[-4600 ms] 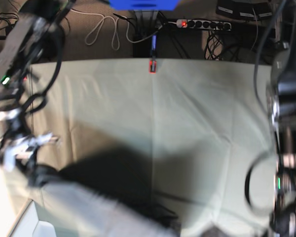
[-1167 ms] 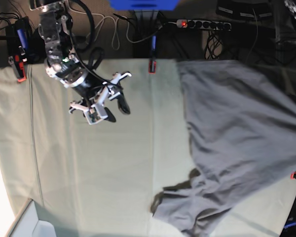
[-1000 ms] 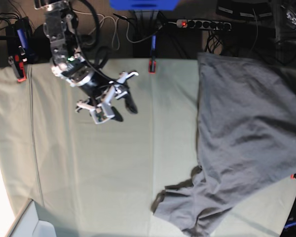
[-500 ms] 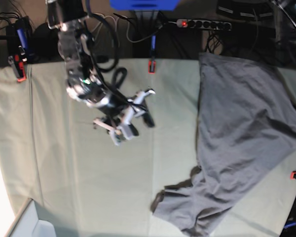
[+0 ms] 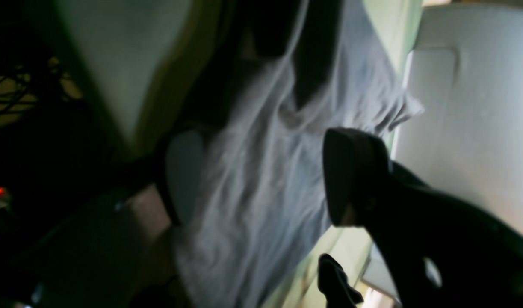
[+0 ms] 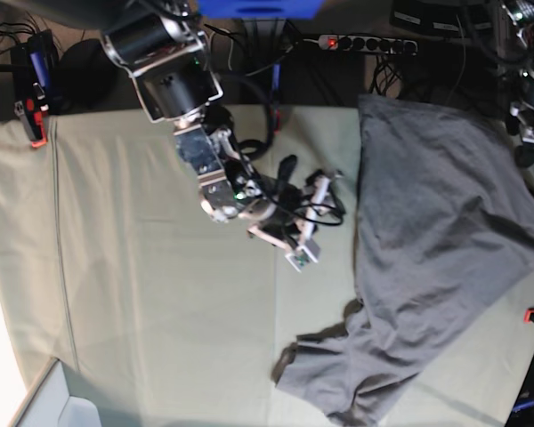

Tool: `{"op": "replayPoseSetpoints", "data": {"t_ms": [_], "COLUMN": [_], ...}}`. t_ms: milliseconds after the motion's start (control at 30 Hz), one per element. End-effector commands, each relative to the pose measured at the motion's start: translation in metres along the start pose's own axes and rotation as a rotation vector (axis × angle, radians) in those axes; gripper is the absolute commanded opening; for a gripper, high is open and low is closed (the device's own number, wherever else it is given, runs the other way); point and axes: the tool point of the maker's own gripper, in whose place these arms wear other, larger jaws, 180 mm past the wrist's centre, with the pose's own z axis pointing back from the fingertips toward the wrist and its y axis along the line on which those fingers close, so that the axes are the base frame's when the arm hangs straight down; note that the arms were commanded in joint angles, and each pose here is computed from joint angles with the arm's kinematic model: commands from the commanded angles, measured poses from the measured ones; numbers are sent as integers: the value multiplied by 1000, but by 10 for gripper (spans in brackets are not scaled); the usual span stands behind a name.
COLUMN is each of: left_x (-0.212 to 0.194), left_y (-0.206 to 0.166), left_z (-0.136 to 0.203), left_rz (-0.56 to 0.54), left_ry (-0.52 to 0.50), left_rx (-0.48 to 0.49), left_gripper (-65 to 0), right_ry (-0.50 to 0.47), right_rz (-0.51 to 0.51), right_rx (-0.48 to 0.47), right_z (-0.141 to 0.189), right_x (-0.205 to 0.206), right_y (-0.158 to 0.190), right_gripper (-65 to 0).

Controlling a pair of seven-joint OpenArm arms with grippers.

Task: Layout the t-shirt on the table in an organized manner, then fold the t-shirt properly
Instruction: 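Grasp the shirt edge with the right gripper and pull it toward the table center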

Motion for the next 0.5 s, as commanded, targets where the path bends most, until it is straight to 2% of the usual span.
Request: {"op": "replayPoseSetpoints", "data": {"t_ms": [0,133,333,467], "left_x": [8,8,0,-26], "left_y": [-9,-6,-3,-5], "left_z": [4,7,6,-2], "left_rz": [-13,-16,-8,-20], "left_ry": [-11,-8,7,76], "left_rx": [-28,-19,-15,-17], "left_gripper": [-222,-222,-223,-224], "right_ry": [-82,-144,-84,-115], "right_rz": [-5,-71,-12,-22], "right_rx": [12,88,170,184], "right_z": [-1,-10,-22,-22], "right_x": [28,33,12,7], "right_y": [1,20,55,64], "right_gripper": [-298,-298,-298,-298]}}
